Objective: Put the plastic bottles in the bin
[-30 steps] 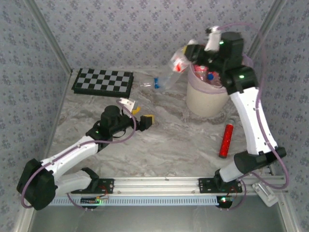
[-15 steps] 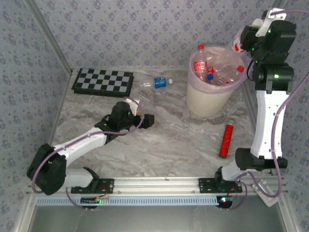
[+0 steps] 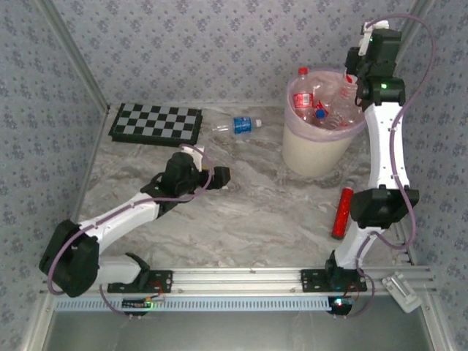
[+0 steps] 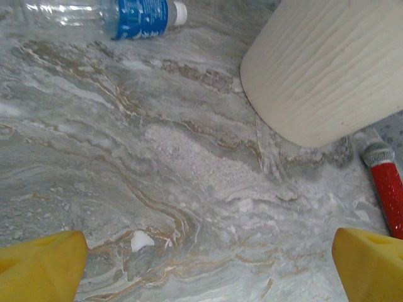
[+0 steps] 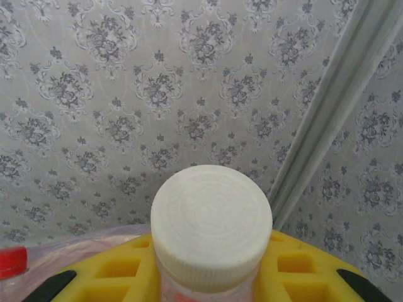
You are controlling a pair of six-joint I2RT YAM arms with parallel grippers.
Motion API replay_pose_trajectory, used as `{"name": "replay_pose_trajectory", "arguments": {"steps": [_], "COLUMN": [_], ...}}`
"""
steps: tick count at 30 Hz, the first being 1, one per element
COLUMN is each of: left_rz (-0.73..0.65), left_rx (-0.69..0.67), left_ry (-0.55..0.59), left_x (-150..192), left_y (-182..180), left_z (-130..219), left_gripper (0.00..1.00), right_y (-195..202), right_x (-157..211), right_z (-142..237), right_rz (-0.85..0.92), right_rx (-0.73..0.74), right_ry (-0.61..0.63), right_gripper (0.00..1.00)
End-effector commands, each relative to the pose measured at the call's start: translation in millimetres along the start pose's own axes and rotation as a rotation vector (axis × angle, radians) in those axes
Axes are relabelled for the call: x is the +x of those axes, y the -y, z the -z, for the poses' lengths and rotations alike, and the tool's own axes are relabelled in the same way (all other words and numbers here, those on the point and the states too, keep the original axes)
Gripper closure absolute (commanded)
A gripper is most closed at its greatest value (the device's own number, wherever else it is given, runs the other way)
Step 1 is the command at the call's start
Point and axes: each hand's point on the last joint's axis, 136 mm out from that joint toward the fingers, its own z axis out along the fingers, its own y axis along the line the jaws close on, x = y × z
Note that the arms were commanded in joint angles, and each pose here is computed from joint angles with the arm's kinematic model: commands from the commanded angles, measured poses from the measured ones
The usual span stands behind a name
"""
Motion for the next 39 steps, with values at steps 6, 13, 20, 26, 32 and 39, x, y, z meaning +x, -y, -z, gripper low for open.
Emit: {"name": "replay_pose_trajectory", "arguments": {"steps": [6,13,20,26,32,39], "left_rz": [0.012,0.013,0.016,0.015,0.014,0.011], "left_rx": [-0.018,-0.016,-0.008,-0.009,-0.011,-0.014], "left_ry": [0.076,0.056,0.036,0.029,0.025,0.024], "left_x": [-17,-14,-13,-12,-12,-14], "left_y": [-4,-4,-3,-3,-3,-3], "left_z": [16,11,3,0,-2,-2], "left_gripper": [0.00,0.00,0.00,0.00,0.00,0.00], "right_y": [-19,-33,-30,-23,-31,-45], "right_x": [127,134,58,4,9,7], "right_z": [-35,-12,21,31,6,-3], "right_rz": [-0.029,-0.094,-0.116,-0.135,-0.161,-0.222], "right_rx": [-0.075,-0.172,-0.183,-0.161,-0.198,-0.298], "right_ry": [-0.429,-0.517,-0.307,-0.102,-0.111,-0.102], "right_gripper": [0.97,0.98,0.98,0.99,1.00,1.00]}}
